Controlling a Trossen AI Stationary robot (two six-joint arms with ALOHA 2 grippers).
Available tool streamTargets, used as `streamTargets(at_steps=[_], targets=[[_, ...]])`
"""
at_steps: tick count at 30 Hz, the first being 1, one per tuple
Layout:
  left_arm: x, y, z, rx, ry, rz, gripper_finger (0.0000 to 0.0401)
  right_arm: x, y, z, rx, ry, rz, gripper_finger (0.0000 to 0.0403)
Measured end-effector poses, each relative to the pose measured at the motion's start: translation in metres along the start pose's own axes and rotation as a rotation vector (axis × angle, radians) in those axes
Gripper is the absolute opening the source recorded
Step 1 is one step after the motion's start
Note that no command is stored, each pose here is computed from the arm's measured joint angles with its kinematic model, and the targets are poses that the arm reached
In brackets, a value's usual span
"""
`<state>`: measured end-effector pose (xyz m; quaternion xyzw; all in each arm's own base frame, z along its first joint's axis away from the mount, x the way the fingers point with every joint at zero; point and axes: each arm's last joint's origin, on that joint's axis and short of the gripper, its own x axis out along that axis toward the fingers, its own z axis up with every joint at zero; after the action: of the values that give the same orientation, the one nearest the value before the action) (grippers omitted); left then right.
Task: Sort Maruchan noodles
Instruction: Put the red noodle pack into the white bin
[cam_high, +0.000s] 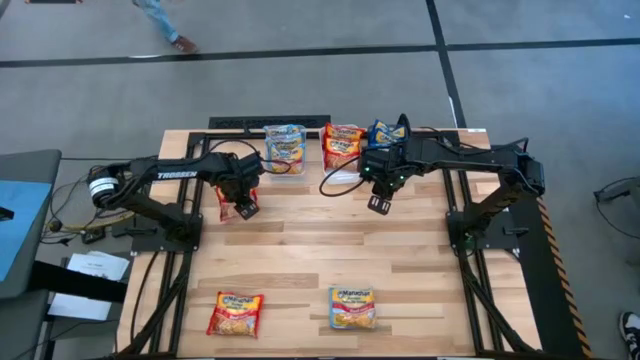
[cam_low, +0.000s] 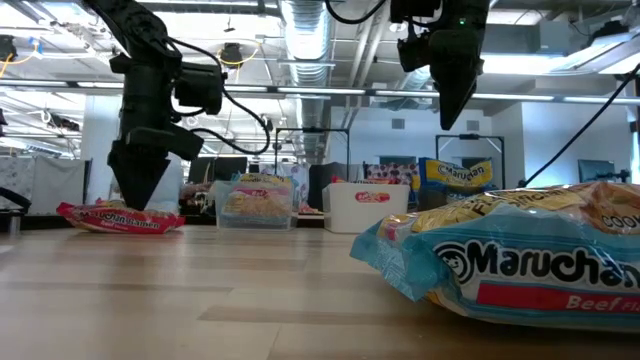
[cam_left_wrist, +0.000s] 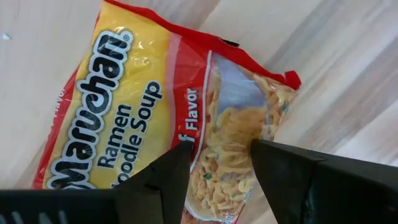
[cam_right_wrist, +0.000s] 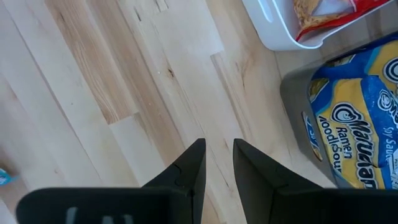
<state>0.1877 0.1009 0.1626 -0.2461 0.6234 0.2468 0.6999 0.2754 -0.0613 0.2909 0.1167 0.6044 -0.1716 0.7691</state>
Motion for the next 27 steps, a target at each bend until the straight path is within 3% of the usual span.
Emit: streamTargets(at_steps=[6, 16, 22, 27], targets=[[0.007, -0.002, 0.003, -0.008, 0.031, 0.004, 0.0147, 0.0, 0.001, 0.0, -0.002, 0.0, 0.002, 0.0106], [0.009, -0.005, 0.002, -0.045, 0.047, -0.04, 0.0013, 0.0, 0.0, 0.0, -0.001, -0.001, 0.002, 0.0106], [0.004, -0.008, 0.002, -0.024, 0.061, -0.079, 0.0004, 0.0, 0.001, 0.0, 0.008, -0.002, 0.002, 0.0106], [-0.021, -0.017, 0.004, 0.023, -0.024, -0.12, 0.0001, 0.0, 0.001, 0.003, 0.023, -0.03, 0.009, 0.0106]])
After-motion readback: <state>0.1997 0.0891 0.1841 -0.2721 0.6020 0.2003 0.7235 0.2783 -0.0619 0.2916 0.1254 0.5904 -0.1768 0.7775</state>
